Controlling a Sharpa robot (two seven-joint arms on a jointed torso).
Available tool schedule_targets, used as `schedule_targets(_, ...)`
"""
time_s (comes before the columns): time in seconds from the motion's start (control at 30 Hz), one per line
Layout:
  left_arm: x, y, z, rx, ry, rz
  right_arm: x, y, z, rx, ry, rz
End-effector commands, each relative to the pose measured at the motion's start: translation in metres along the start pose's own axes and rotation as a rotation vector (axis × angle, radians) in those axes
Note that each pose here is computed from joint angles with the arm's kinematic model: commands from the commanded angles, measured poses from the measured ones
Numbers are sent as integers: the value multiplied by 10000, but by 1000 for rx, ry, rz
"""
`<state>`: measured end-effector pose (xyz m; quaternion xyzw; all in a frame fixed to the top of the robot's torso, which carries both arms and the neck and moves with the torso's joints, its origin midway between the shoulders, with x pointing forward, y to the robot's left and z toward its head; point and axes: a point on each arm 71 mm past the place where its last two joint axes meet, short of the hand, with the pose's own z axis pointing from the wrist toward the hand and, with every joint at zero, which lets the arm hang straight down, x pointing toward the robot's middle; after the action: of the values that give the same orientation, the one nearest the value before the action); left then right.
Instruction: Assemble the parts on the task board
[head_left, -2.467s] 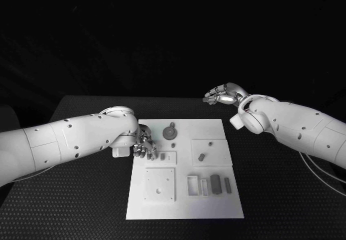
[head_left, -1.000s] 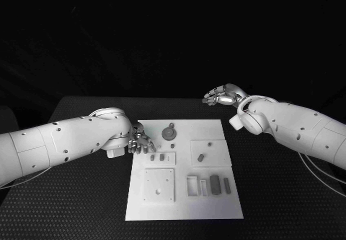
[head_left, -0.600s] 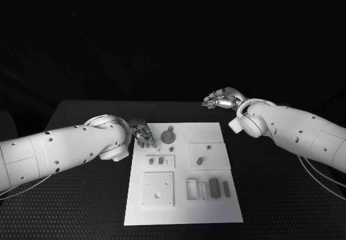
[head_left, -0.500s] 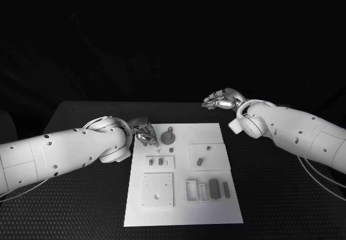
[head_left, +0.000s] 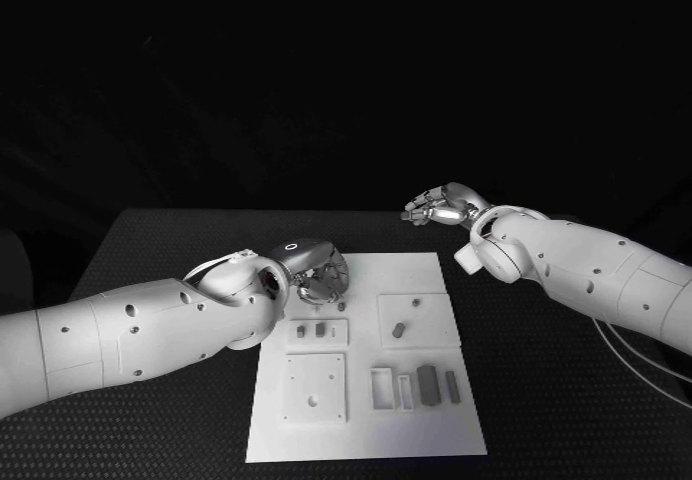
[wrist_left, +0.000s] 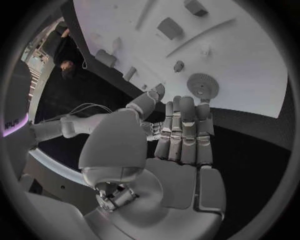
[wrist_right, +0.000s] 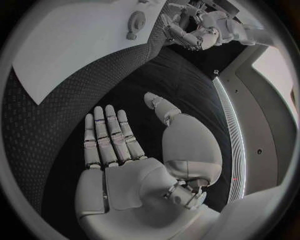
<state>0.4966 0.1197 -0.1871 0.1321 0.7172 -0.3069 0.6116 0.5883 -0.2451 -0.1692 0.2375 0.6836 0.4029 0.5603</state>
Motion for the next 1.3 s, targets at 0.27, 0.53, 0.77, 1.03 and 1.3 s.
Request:
schedule_targets(0.27, 183, -69, 70, 85, 42, 150, 17, 9, -2, -12, 12, 2)
schedule_targets(0.53, 268, -76, 111, 81, 54, 157, 27, 18, -2, -14, 15, 3)
schedule_targets(0.77, 357, -56, 129, 73, 82, 165, 24, 16, -5, -14, 14, 3)
schedule_targets(1.03, 385, -30, 144, 58, 92, 168, 27, 20, -6, -15, 16, 4)
schedule_targets(1.3, 394, 12, 151, 41, 105, 173, 32, 25, -7, -17, 17, 4)
